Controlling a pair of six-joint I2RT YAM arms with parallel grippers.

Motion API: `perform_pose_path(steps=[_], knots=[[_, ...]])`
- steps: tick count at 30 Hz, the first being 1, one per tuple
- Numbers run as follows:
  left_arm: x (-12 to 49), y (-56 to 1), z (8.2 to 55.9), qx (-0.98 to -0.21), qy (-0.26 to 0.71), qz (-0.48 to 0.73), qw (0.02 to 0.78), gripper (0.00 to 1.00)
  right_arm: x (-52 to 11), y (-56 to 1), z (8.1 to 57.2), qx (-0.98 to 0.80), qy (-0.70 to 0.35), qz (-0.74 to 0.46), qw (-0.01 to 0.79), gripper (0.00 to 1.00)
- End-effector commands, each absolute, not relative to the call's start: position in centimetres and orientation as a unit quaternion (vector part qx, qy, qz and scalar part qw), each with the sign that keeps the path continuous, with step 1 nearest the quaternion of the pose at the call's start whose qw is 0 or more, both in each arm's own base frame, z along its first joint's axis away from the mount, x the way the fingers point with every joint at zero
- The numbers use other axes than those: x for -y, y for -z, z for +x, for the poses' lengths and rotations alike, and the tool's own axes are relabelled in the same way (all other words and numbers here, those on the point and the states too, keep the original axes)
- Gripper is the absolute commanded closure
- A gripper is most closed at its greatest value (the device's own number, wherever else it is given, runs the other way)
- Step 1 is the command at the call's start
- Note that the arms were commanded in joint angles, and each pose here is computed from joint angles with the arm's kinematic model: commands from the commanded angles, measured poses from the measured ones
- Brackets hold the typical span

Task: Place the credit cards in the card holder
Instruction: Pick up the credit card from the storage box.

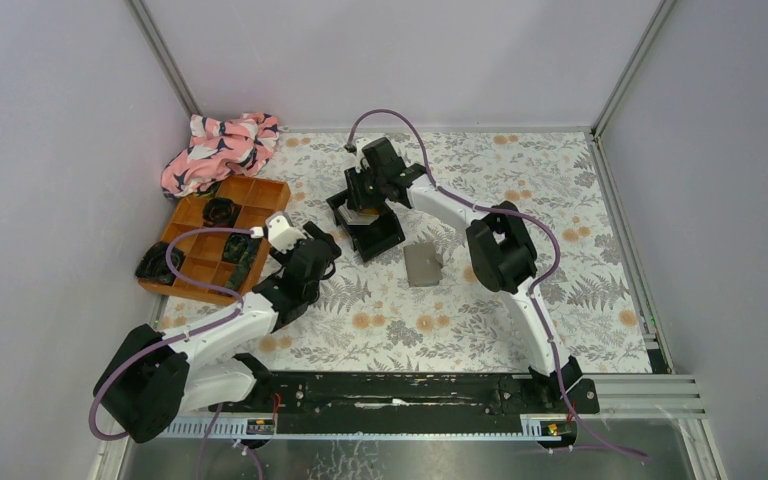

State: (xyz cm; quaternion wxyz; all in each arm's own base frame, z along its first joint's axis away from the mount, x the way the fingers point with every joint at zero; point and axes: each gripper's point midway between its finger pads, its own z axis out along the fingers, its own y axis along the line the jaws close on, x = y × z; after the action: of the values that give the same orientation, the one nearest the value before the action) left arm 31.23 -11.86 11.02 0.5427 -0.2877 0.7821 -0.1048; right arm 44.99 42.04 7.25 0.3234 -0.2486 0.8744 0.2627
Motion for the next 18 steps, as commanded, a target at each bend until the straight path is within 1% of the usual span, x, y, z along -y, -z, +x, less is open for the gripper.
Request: perform_pose_path(steps=[1,10,18], knots=[[12.2,-12.7,32.1,-0.768,0.121,-0.295,0.556,0.29,-42.8,-12.4,44.5,-0.857,-0.287,-0.25,0.347,0.6],[12.2,-12.7,31.8,-0.768,0.124,-0.296,0.554,0.29,-43.2,-13.3,43.6,-0.855,-0.293,-0.253,0.347,0.61],[12.1,-12.7,31.6,-0.769,0.124,-0.295,0.554,0.29,-43.6,-13.1,43.2,-0.856,-0.297,-0.254,0.339,0.58]])
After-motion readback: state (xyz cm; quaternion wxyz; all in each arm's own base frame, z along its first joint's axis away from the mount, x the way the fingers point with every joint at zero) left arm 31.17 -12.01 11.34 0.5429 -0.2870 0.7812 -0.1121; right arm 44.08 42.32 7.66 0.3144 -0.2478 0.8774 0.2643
